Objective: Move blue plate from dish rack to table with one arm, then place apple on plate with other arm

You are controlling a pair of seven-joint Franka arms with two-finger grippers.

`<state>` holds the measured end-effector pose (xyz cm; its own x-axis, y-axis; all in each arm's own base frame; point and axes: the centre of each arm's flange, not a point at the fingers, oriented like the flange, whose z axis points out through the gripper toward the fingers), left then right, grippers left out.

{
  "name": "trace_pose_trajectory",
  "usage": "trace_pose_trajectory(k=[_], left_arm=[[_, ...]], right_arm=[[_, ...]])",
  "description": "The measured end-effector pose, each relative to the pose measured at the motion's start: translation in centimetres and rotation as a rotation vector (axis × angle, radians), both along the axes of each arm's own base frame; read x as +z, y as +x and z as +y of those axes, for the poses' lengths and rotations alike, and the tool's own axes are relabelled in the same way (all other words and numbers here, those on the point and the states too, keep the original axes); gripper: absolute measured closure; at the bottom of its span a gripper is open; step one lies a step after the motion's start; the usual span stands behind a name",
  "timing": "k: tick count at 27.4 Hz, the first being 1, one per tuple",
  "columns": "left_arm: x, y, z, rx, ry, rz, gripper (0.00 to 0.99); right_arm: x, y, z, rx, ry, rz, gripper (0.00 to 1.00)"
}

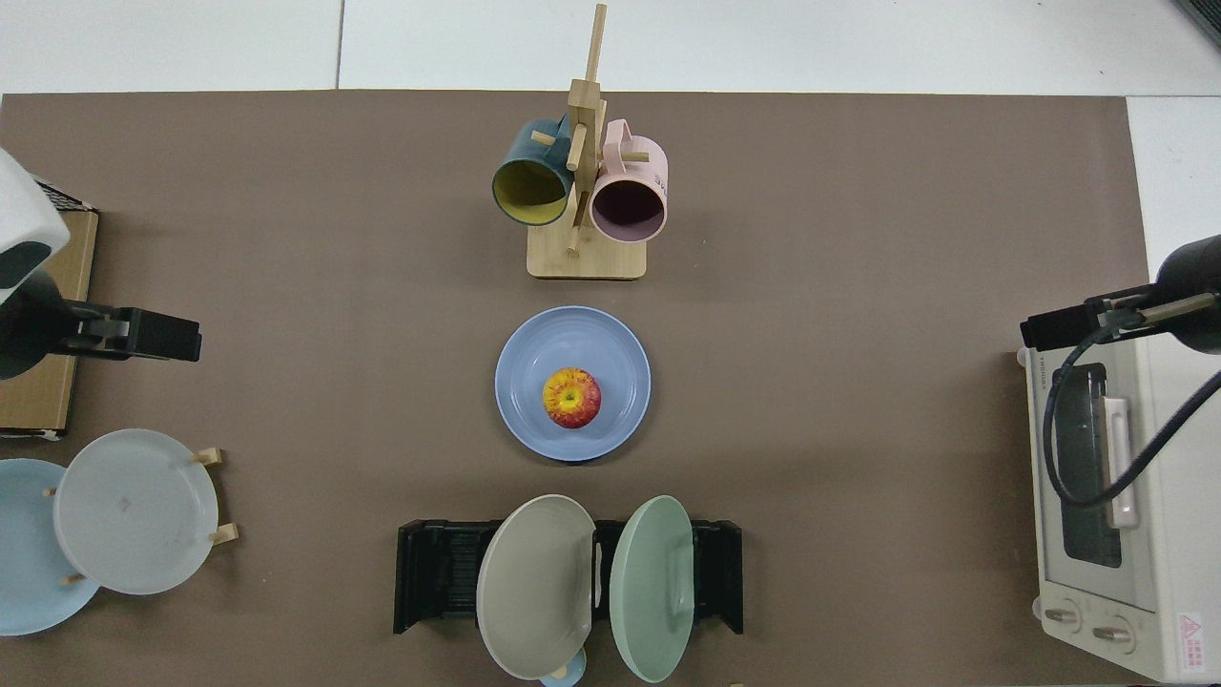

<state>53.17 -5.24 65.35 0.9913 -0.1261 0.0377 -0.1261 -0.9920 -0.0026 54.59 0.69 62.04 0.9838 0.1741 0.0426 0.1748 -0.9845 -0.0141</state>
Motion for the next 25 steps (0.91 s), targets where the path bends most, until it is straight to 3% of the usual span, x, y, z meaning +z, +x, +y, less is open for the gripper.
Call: trace_pose_trajectory(k=[25], left_arm=[[0.00, 0.00, 0.00, 0.000, 0.000, 0.000, 0.000]], right_arm=[[-0.20, 0.20, -0.57, -0.037, -0.002, 0.002, 0.00]])
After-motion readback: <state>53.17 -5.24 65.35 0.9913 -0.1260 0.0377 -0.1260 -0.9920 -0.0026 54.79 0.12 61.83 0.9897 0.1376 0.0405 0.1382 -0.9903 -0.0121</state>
